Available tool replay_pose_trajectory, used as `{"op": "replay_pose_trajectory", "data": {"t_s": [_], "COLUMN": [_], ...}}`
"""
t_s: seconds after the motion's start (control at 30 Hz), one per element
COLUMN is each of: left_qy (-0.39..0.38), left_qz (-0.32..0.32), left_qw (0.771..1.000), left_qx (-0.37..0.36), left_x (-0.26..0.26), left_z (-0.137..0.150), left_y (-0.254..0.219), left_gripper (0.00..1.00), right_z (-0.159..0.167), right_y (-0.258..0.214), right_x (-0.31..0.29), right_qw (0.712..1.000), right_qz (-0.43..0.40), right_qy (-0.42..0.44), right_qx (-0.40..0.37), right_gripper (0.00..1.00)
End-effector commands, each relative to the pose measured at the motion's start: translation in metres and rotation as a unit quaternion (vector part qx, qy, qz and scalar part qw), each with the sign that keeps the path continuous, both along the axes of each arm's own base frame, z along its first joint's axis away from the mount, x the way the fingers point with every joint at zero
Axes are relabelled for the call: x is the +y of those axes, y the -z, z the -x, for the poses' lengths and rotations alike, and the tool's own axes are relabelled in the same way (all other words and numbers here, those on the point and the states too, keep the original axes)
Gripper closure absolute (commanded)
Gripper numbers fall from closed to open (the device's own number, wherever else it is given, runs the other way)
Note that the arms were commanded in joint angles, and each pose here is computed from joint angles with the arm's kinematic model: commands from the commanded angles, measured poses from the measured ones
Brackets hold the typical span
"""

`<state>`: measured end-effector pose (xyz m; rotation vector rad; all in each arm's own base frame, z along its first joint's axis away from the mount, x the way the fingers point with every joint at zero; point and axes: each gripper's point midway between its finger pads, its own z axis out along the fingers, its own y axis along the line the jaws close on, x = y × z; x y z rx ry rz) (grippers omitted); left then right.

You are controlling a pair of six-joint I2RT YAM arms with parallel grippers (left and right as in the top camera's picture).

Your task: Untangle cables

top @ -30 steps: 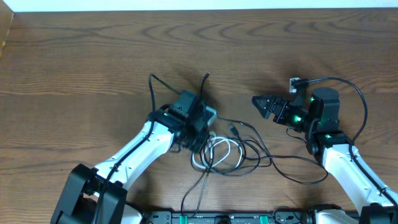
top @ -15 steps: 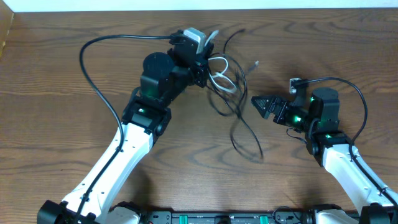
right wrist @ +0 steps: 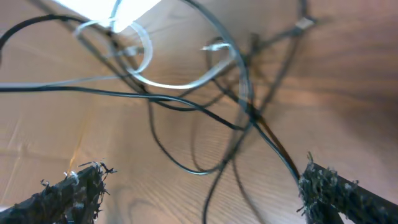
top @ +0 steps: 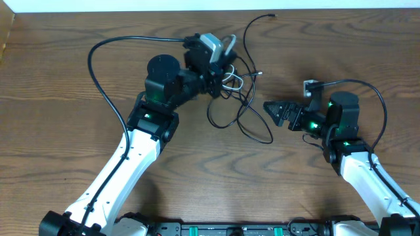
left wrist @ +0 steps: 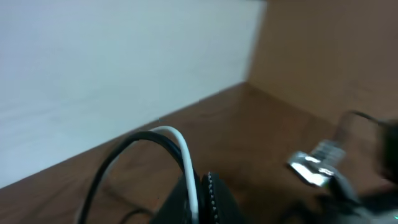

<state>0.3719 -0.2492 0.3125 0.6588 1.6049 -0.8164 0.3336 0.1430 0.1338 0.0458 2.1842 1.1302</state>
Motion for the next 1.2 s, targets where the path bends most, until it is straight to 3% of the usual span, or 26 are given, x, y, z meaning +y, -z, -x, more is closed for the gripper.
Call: {"op": "replay_pose_trajectory", "data": {"t_s": [0.0, 0.17, 0.33, 0.77, 0.93, 1.03, 1.07, 1.17], "left_qy": [0.155, 0.280, 0.370, 0.414, 0.426, 0.426, 0.422, 0.395], "left_qz": [0.025, 0.036, 0.041, 0.048, 0.048, 0.047, 0.047, 0.047], "left_qw": [0.988, 0.959, 0.928, 0.909, 0.903, 0.903, 0.905, 0.917], "left_qx": [-0.011, -0.018, -0.014, 0.009, -0.002, -0.019, -0.019, -0.019], "left_x": [-0.024, -0.033, -0.032, -0.032, -0.038, -0.038, -0.038, -0.038], "left_z": [0.046, 0.089, 0.122, 0.140, 0.147, 0.147, 0.145, 0.134], "left_y": [-0.016, -0.022, -0.023, -0.024, -0.026, -0.030, -0.030, -0.029], "left_gripper": [0.92, 0.92, 0.93, 0.92, 0.92, 0.92, 0.92, 0.92], "right_z": [0.012, 0.015, 0.011, 0.009, 0.014, 0.015, 0.014, 0.010], "right_y": [-0.014, -0.027, -0.030, -0.028, -0.031, -0.030, -0.030, -0.023], "right_x": [0.020, 0.039, 0.043, 0.043, 0.054, 0.055, 0.054, 0.049], "right_qw": [0.995, 0.989, 0.989, 0.989, 0.984, 0.982, 0.983, 0.986], "right_qz": [-0.008, -0.008, 0.002, 0.010, 0.020, 0.024, 0.025, 0.037], "right_qy": [-0.078, -0.109, -0.099, -0.091, -0.115, -0.119, -0.117, -0.096], "right_qx": [-0.054, -0.097, -0.113, -0.113, -0.138, -0.143, -0.142, -0.128], "right_gripper": [0.01, 0.01, 0.09, 0.23, 0.45, 0.90, 0.99, 0.99]}}
